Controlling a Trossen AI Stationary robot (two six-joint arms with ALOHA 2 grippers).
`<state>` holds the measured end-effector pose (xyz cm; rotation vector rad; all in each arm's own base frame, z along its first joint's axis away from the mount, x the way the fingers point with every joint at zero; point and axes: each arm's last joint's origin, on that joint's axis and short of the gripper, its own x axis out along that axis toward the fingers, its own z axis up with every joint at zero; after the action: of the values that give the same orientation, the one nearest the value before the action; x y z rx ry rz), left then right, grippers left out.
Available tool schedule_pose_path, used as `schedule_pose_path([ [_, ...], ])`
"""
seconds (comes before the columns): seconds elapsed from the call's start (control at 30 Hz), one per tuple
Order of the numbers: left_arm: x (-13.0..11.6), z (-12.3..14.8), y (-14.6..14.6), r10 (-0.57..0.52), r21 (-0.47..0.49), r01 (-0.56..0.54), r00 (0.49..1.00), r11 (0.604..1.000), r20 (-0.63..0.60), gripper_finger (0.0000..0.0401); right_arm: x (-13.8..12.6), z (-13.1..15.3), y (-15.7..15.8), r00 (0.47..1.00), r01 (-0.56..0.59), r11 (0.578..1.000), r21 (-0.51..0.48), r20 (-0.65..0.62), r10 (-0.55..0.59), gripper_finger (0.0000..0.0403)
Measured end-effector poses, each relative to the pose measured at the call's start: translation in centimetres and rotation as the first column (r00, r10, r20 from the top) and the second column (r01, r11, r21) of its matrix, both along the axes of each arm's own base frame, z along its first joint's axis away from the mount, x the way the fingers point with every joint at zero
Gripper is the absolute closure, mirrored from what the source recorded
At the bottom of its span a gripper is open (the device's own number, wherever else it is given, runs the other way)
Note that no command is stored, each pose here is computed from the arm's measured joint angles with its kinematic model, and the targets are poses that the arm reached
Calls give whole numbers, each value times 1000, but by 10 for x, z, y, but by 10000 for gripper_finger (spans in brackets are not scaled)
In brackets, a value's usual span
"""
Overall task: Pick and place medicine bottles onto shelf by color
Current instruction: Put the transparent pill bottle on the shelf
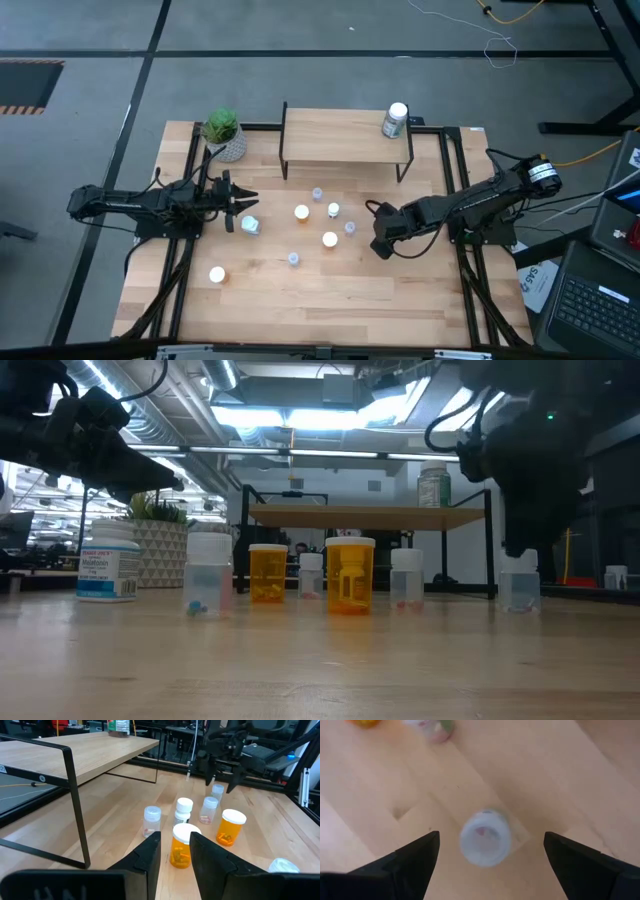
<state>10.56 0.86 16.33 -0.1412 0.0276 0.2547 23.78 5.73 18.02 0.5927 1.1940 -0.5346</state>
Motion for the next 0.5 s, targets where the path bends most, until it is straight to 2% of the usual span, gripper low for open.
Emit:
schedule_pose_path([
  [0.13,0,0,0,0,0,0,1000,1000,0,303,-2,-3,-1,1000,10,1000,-22,-7,-10,50],
  [0.23,0,0,0,0,0,0,1000,1000,0,303,-2,-3,-2,1000,23,999,-46,2,-23,71],
  [0.5,0,0,0,0,0,0,1000,1000,0,303,-1,-3,-1,1000,23,999,-36,16,-22,175],
])
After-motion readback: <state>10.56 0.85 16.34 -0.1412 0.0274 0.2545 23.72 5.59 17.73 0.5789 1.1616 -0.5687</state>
